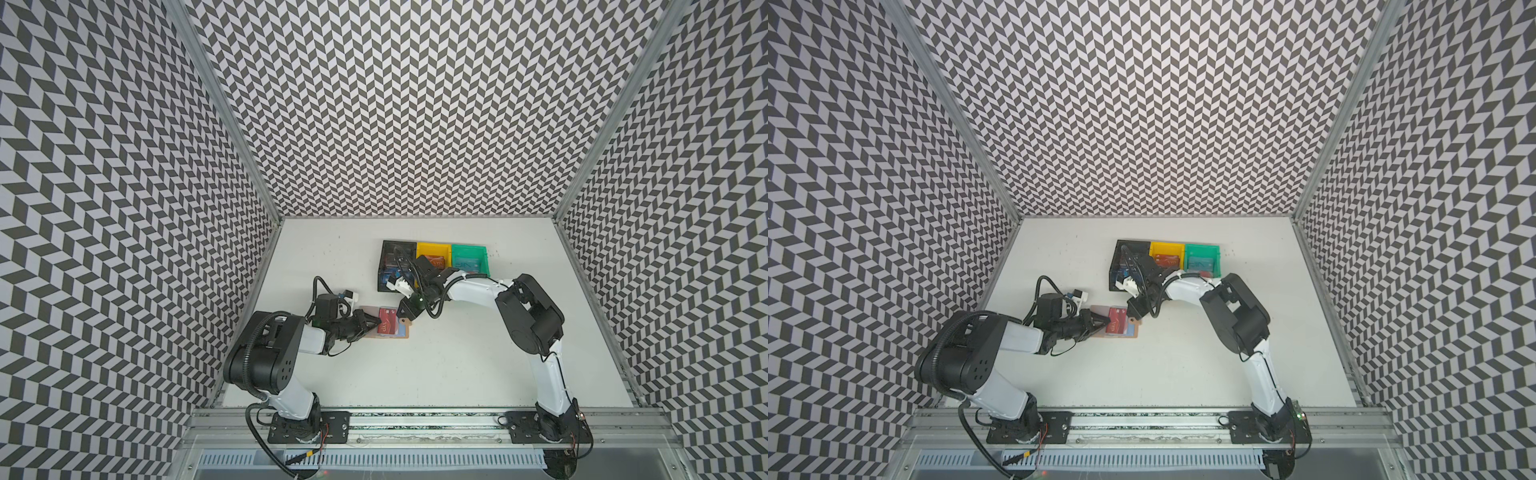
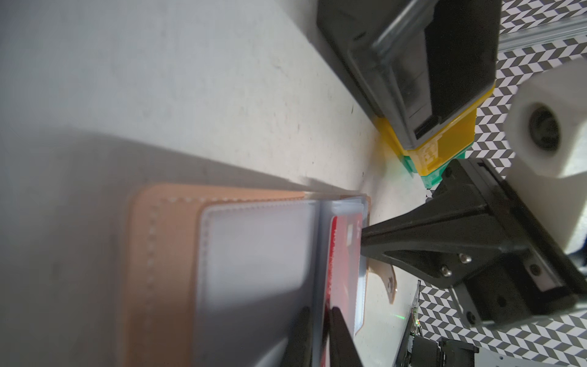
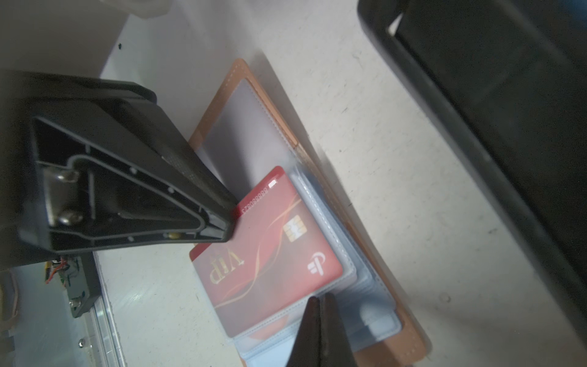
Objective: Take the credit cards out of the card holder
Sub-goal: Take out the credit card from the card slot.
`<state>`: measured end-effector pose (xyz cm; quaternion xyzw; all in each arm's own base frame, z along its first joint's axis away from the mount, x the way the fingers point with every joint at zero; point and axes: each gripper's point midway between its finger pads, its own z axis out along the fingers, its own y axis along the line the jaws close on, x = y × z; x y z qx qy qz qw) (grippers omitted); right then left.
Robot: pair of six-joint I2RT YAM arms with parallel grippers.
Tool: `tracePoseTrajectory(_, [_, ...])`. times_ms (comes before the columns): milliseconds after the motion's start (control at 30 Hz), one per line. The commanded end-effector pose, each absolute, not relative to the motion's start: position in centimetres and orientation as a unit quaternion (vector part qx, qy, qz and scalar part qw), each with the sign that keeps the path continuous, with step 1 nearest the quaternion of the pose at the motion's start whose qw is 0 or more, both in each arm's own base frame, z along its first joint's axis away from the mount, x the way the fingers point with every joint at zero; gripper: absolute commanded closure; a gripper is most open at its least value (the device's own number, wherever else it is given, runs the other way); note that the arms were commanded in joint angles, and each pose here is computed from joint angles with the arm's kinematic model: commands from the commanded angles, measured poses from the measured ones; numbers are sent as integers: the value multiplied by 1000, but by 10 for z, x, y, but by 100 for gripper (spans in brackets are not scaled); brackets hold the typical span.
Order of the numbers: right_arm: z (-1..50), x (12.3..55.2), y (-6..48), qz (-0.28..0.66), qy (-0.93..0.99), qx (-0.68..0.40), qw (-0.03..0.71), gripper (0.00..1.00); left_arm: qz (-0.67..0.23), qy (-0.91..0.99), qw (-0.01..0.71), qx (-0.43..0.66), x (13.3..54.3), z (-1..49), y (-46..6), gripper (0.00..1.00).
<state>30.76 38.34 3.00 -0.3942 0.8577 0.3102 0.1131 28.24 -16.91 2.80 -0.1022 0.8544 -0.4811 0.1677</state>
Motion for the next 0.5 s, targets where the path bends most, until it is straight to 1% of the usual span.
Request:
tracePoseTrajectory(0, [2,292,370,289,868,-396,73,100,-486,852,169,-96,285,29,-173,88])
tracePoseTrajectory(200, [0,292,369,288,869,-395,71,100,-491,850,164,-97,281,27,-174,93])
tracePoseTrajectory(467, [-1,291,368,290,870,-394,69,100,-482,853,169,-107,282,26,-165,91])
